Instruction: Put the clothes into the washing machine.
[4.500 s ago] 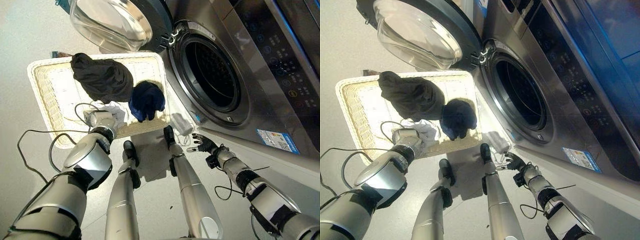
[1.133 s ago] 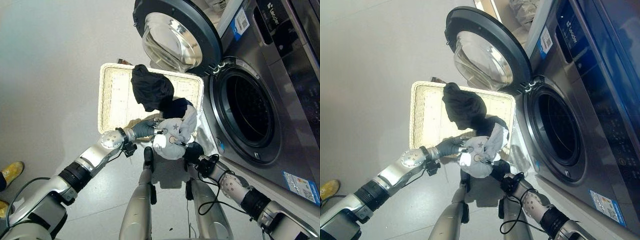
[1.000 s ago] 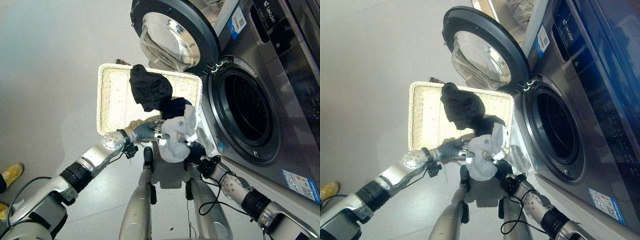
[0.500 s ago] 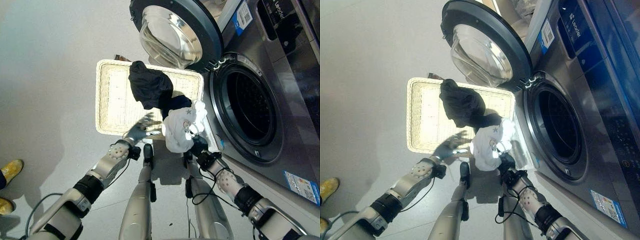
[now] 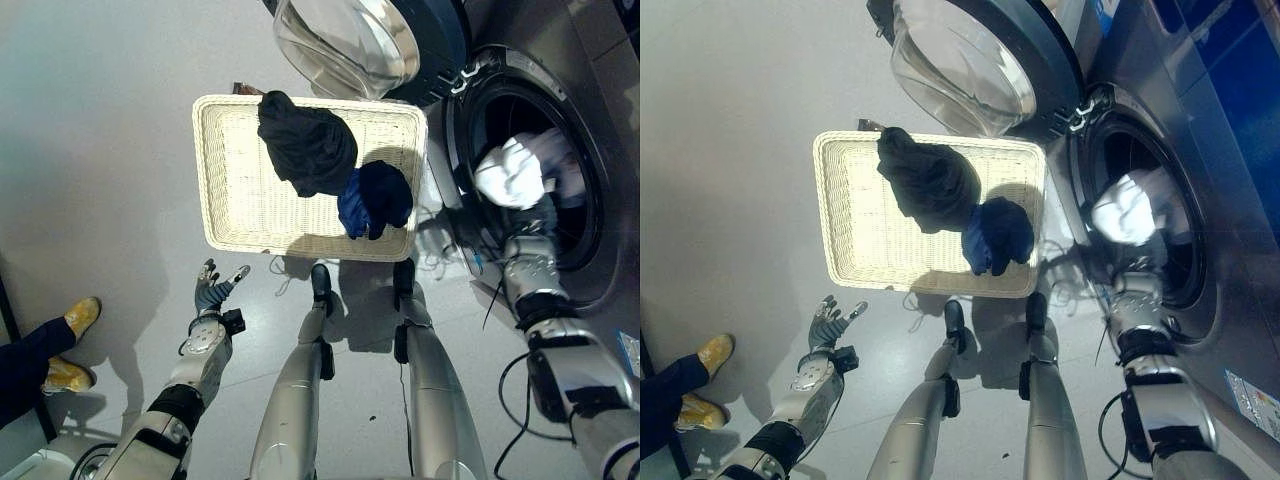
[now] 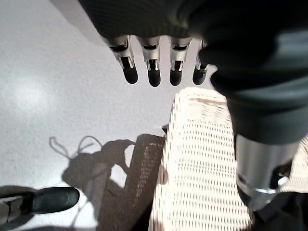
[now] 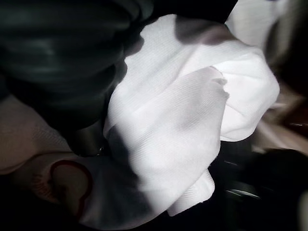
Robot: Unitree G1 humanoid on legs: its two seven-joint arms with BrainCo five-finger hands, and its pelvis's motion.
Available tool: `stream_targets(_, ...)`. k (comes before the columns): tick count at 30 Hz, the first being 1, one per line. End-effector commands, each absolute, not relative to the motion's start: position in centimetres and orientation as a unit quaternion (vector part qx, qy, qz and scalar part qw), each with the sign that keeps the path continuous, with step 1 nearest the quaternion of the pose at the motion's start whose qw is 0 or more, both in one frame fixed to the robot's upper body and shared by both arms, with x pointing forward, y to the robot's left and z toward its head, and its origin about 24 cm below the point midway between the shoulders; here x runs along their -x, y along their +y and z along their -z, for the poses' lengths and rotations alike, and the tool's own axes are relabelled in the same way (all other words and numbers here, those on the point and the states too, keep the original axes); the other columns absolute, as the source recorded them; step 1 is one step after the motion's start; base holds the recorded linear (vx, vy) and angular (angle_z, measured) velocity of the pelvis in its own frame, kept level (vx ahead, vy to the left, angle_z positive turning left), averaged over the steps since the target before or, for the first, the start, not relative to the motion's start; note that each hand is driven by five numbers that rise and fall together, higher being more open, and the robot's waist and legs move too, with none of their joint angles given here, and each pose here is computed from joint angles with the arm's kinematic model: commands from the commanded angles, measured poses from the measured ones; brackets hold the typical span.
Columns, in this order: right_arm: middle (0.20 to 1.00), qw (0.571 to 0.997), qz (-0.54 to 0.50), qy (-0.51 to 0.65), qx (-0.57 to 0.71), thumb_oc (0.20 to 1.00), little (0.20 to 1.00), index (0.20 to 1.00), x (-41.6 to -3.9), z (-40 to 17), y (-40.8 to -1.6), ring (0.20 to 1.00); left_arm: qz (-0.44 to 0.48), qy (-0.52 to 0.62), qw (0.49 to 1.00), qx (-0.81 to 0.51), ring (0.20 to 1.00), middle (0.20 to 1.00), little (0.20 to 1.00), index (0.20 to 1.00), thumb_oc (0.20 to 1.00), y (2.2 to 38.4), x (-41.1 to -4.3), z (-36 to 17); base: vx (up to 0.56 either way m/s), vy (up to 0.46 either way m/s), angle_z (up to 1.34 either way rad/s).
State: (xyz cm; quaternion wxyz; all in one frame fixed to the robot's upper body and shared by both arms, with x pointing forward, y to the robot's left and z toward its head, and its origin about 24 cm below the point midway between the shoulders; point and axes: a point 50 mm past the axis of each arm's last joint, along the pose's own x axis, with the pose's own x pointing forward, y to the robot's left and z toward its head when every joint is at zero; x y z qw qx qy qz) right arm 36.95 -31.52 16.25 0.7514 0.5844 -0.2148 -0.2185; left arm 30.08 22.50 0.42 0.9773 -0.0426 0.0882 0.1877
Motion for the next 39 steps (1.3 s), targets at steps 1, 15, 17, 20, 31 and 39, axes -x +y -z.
stream_targets(1, 0.200, 0.709, 0.299, -0.287, -0.569, 0.200, 0.200, 0.200, -34.4, -20.2, -36.7, 0.200, -0.178, 0.066, 0.980, 0.060, 1.000, 1.000, 1.000, 1.000, 1.000, 22.1, -30.1, -0.8, 0.04, -0.159, 0.01)
stream_targets(15, 1.000, 0.482, 0.387, -0.500, -0.607, 1.000, 1.000, 1.000, -26.1, -28.4, -43.8, 1.000, -0.143, 0.017, 0.989, 0.028, 1.000, 1.000, 1.000, 1.000, 1.000, 23.4, -31.1, -5.4, 0.03, -0.068, -0.06)
stream_targets(17, 1.000, 0.598, 0.315, -0.359, -0.643, 1.000, 1.000, 1.000, -30.3, -26.0, -42.3, 1.000, -0.141, 0.002, 0.990, 0.022, 1.000, 1.000, 1.000, 1.000, 1.000, 23.6, -31.6, -6.5, 0.01, -0.046, 0.02)
stream_targets(20, 1.000, 0.700, 0.216, -0.195, -0.652, 1.000, 1.000, 1.000, -34.5, -22.3, -37.4, 1.000, -0.143, -0.041, 0.989, -0.011, 1.000, 1.000, 1.000, 1.000, 1.000, 23.9, -32.3, -8.7, -0.04, -0.089, 0.15)
stream_targets(31, 1.000, 0.754, 0.145, -0.148, -0.623, 1.000, 1.000, 1.000, -36.6, -17.8, -33.7, 1.000, -0.131, -0.158, 0.972, -0.111, 1.000, 1.000, 1.000, 1.000, 1.000, 21.6, -34.7, -14.4, -0.01, 0.008, 0.01)
stream_targets(39, 1.000, 0.891, 0.128, -0.136, -0.415, 1.000, 1.000, 1.000, -38.0, -17.5, -28.7, 1.000, -0.202, -0.172, 0.945, -0.190, 1.000, 1.000, 1.000, 1.000, 1.000, 20.9, -38.0, -20.1, -0.04, 0.097, -0.02)
